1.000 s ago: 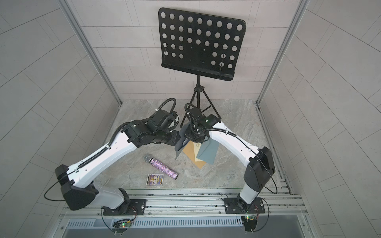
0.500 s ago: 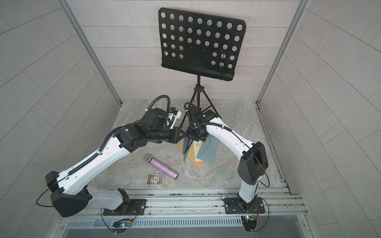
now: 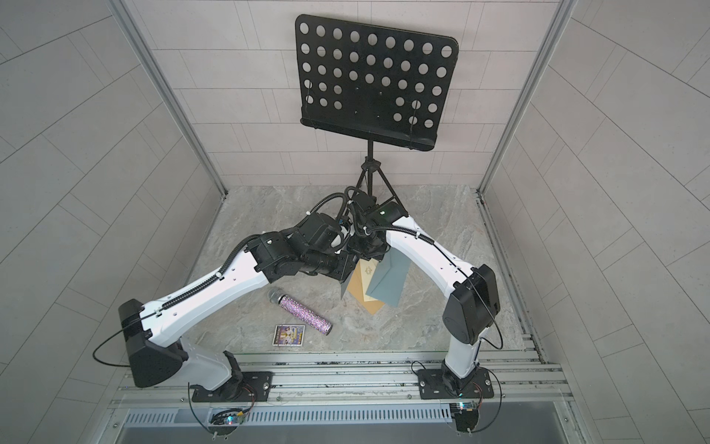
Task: Take the letter paper out of the envelope
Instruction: Take out the letter paper from the envelope.
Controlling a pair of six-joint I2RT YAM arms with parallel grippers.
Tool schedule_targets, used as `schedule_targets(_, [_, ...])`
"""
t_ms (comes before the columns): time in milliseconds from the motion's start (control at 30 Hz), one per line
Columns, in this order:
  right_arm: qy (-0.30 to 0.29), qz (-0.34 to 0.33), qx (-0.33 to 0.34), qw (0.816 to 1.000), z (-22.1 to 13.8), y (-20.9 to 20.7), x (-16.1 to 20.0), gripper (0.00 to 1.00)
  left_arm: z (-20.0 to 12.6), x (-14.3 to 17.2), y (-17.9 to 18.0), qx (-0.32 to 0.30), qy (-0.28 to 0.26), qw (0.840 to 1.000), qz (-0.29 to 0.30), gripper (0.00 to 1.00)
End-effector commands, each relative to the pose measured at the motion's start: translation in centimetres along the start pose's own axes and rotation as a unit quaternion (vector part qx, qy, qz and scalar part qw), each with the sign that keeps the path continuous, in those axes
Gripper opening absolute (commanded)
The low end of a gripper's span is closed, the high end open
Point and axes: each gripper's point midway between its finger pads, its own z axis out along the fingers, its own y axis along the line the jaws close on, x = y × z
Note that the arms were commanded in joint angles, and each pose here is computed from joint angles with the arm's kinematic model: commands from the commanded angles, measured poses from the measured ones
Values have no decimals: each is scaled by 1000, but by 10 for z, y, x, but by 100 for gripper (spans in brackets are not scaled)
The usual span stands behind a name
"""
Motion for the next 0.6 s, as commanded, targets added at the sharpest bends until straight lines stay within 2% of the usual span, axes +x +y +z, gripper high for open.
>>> schedule_targets(0, [6,10,-4,1000,-9,-2,2,0,-3,3,15,-46,8,999,23,5])
schedule_targets(233, [22,32,-35,999,-16,5,7,0,1,-1,27,-85,7,995,46,14])
schedule_targets(567, [22,40,-44,998,-23,7,8,0,3,-11,47,-146,-8,987,72,18])
